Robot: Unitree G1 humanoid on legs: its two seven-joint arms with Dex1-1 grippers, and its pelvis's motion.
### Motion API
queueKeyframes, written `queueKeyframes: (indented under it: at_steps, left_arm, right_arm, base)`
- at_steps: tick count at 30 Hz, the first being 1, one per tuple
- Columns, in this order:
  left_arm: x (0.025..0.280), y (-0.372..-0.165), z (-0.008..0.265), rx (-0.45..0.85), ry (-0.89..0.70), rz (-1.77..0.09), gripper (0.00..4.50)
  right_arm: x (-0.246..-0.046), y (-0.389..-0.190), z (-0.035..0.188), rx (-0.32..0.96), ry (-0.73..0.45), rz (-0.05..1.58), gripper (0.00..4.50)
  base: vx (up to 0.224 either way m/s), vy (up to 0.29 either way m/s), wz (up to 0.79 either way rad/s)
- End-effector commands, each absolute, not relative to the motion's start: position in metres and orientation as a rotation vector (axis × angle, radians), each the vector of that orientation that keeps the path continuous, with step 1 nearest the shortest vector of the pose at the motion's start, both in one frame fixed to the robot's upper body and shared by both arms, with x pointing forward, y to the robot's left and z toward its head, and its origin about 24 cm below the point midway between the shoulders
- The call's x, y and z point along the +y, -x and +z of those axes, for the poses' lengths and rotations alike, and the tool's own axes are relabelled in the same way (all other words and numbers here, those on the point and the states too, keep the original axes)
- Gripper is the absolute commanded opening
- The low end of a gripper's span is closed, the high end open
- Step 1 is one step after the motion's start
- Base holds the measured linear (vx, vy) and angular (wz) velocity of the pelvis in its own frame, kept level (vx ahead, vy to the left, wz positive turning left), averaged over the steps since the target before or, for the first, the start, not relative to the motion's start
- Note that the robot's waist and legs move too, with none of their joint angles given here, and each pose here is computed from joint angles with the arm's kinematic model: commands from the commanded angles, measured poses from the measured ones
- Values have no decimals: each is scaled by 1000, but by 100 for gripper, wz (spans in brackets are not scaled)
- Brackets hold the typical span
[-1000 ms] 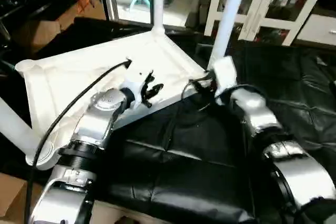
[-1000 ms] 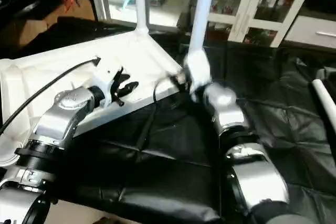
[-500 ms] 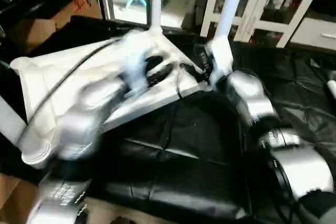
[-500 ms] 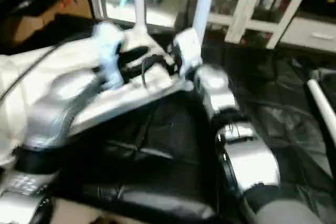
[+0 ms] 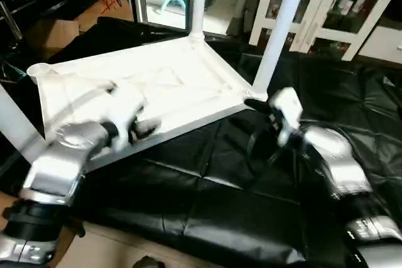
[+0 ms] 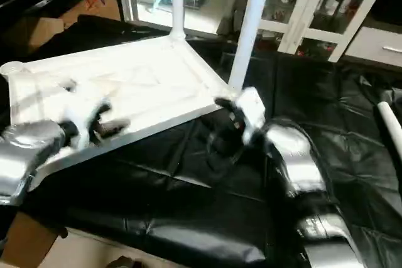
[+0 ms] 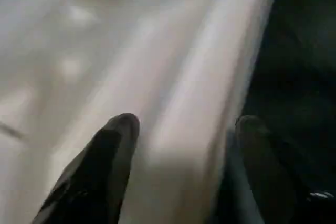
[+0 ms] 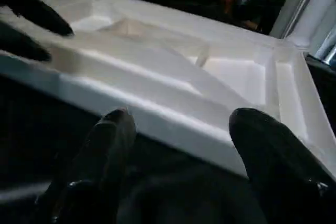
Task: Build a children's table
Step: Rotate table base
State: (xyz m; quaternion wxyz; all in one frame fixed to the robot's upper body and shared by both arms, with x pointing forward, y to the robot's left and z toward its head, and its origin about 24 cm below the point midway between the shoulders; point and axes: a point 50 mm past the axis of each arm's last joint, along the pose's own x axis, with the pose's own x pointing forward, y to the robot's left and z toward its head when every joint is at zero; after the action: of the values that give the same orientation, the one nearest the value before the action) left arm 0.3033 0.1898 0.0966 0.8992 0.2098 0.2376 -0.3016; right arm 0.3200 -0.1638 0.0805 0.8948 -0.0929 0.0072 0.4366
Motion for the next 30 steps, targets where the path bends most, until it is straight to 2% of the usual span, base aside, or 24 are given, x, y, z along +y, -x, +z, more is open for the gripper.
queueKeyframes:
  at_steps: [1,2,7,12,15,20,21,24,27,30]
  left_arm:
    - [188,-303,95,530,-473,-656,365]
    - [183,-300,87,591,-471,-709,374]
    - [167,-301,63,695,-464,-792,416]
    - [139,-315,54,665,-362,-828,444]
    - [105,-337,68,513,-207,-833,444]
    - [65,-366,106,303,108,-810,444]
    - [64,-366,106,300,112,-809,444]
    - [51,-383,128,180,323,-733,444]
    - [43,-390,147,86,377,-706,444]
    - [46,-387,154,45,200,-745,444]
  right_arm:
    - [-165,-318,88,6,210,919,324]
    - [-170,-311,90,16,212,904,324]
    - [-181,-301,94,26,220,854,324]
    - [-187,-296,98,34,217,809,324]
    - [-192,-296,100,35,202,763,324]
    - [-196,-294,99,51,202,730,324]
    - [-196,-294,99,51,203,729,324]
    - [-196,-294,97,63,202,716,324]
    - [-196,-294,98,62,212,695,324]
    - [-200,-295,99,57,219,658,324]
  base:
    - [0,0,0]
    - [0,0,0]
    - [0,0,0]
    - [0,0,0]
    - [0,0,0]
    - [0,0,0]
    - [0,0,0]
    - [0,0,0]
    - [0,0,0]
    - [0,0,0]
